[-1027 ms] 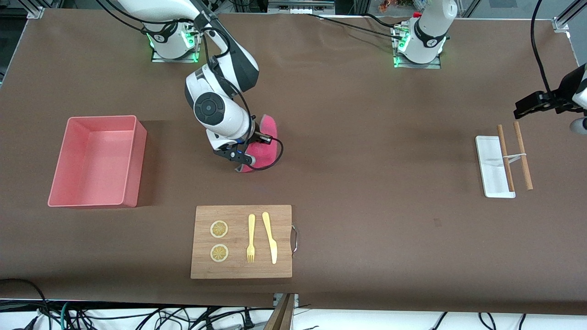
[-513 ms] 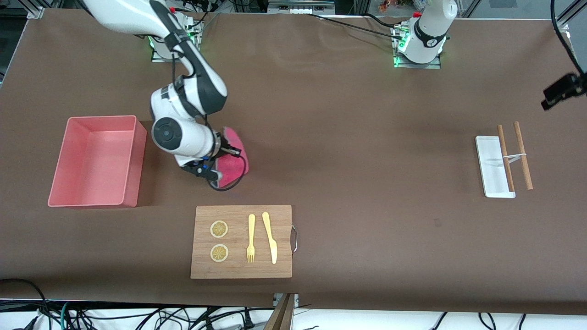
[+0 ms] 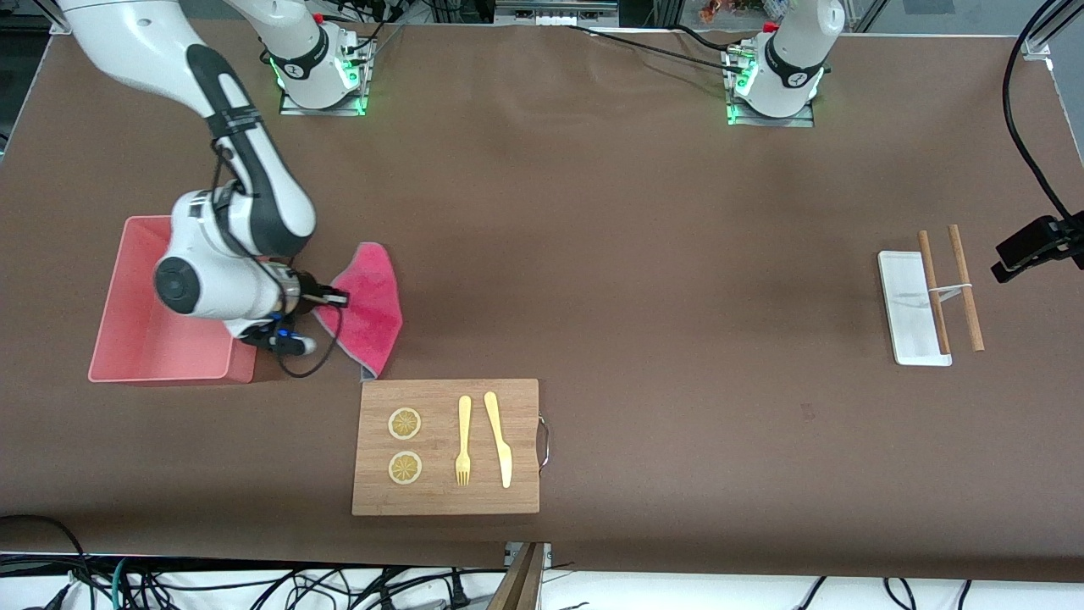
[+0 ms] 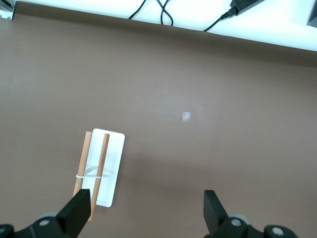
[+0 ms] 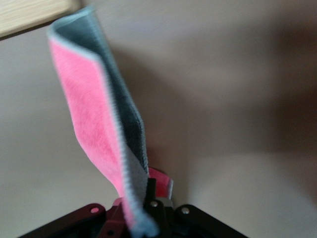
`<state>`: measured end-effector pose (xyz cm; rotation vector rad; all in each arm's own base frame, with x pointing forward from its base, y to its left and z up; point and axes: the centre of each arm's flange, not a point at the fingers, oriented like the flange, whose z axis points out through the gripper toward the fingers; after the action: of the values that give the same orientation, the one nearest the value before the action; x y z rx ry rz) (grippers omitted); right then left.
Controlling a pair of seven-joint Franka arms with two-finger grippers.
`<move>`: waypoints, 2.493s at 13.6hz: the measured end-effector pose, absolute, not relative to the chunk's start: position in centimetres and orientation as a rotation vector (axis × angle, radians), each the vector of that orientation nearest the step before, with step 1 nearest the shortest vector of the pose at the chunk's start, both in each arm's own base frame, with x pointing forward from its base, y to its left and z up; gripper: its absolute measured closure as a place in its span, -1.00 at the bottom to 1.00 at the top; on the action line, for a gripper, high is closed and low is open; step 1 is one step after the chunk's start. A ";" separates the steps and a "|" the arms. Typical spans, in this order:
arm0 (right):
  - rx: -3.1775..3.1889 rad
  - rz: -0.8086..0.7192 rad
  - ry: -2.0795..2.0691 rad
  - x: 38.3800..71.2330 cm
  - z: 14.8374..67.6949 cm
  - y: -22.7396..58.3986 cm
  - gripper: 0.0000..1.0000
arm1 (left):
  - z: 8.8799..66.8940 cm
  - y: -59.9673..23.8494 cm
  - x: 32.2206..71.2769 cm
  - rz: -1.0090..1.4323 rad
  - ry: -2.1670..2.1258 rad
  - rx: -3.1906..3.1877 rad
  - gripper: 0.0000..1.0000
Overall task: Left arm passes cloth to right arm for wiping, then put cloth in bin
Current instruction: 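Move the cloth over the pink bin with the right gripper, then release the cloth into the bin and raise the right gripper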
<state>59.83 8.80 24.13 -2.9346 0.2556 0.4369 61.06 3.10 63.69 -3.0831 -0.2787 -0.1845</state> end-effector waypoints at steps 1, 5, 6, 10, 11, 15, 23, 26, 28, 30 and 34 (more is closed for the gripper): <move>-2.936 0.427 0.207 60.0 23.9 6.5 0.96 | 63.8 2.4 60.9 -0.173 -0.262 -3.089 -1.00; -2.943 0.379 0.042 60.1 23.7 -2.2 0.96 | 63.8 0.1 59.9 -0.086 -0.218 -3.114 -1.00; -2.946 0.366 0.020 60.1 23.9 -3.7 0.96 | 63.7 0.1 59.9 -0.078 -0.217 -3.116 -1.00; -2.957 0.388 -0.033 60.3 27.7 -5.4 0.96 | 63.6 0.1 59.9 -0.068 -0.218 -3.117 -1.00; -2.961 0.413 -0.062 60.5 30.1 -5.4 0.96 | 63.6 0.0 59.8 -0.062 -0.215 -3.118 -1.00; -2.993 0.450 -0.115 60.9 40.5 -6.3 0.96 | 63.6 -0.7 59.0 0.016 -0.197 -3.117 -1.00; -3.102 0.428 -0.127 57.5 47.8 -10.9 0.96 | 63.4 -2.2 58.6 0.072 -0.158 -3.139 -1.00; -3.090 0.482 -0.105 56.4 45.6 -12.4 0.92 | 62.9 -2.1 58.5 0.097 -0.162 -3.137 -1.00; -3.096 0.467 -0.124 56.3 45.9 -12.6 0.58 | 62.6 -1.7 58.5 0.112 -0.171 -3.136 -1.00; -3.122 0.409 -0.183 56.4 47.9 -11.4 0.13 | 62.4 -1.4 58.5 0.128 -0.181 -3.134 -1.00; -3.145 0.227 -0.240 56.7 52.5 -9.3 -0.70 | 61.7 -1.1 58.8 0.148 -0.189 -3.132 -1.00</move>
<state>56.71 -9.27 52.48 -3.1449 -0.2401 0.2265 58.77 -1.12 61.75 -3.1322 -0.1891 0.1476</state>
